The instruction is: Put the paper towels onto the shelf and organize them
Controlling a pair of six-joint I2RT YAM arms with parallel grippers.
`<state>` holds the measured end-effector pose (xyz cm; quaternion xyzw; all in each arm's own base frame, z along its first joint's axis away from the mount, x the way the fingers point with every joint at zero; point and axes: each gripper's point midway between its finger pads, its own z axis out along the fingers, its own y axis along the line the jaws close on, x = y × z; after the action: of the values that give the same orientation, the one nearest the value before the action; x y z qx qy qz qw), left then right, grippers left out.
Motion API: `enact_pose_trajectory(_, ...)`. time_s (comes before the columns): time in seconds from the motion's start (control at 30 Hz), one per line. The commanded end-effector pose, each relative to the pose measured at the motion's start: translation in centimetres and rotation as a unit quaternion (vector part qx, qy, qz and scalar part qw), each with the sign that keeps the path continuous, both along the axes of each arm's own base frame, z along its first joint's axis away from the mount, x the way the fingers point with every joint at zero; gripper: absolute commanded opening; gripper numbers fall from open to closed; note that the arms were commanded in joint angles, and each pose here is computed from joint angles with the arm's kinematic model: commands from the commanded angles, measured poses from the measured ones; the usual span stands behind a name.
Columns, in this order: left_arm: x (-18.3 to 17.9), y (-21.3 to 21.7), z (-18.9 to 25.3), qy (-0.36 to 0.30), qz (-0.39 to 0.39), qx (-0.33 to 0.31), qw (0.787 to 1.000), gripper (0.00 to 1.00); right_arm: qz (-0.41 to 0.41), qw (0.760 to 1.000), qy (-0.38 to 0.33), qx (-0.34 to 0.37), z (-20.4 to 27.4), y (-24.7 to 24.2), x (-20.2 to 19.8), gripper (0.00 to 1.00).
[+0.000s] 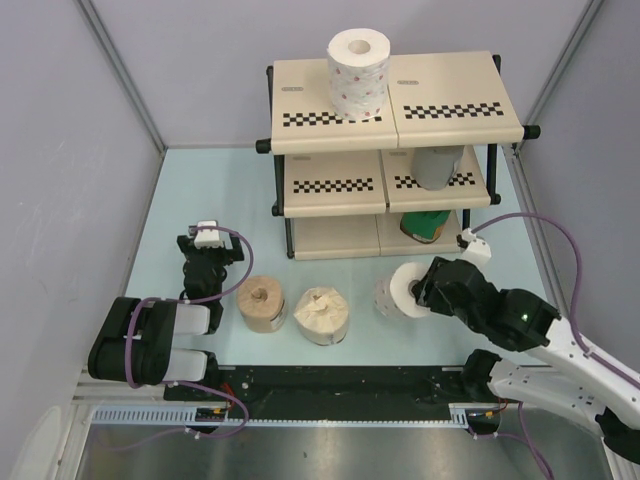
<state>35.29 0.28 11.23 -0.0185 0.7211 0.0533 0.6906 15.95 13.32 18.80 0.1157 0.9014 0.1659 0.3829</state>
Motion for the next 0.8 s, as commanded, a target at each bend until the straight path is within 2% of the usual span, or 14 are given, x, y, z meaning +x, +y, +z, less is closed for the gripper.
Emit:
enact_pose_trajectory(0.0,0.5,-0.3,1.8,-0.032,-0.008,-0.006,0.999,1.0,0.015,0.992,-0.112,0.062,6.6,0.8,1.8,0.27)
enact_pose_trajectory(0.17,0.5,-0.2,1.9,-0.032,-0.008,-0.007,0.999,1.0,0.019,0.982,-0.168,0.082,10.4,0.3,2.3,0.27)
enact_pose_trajectory(0.47,0.5,-0.3,1.9,-0.032,-0.008,-0.006,0.999,1.0,0.022,0.967,-0.243,0.072,17.2,0.2,4.3,0.27)
enact_pose_trajectory(0.77,0.5,-0.3,1.9,-0.032,-0.008,-0.006,0.999,1.0,0.002,0.943,-0.316,0.108,23.9,-0.5,5.1,0.26)
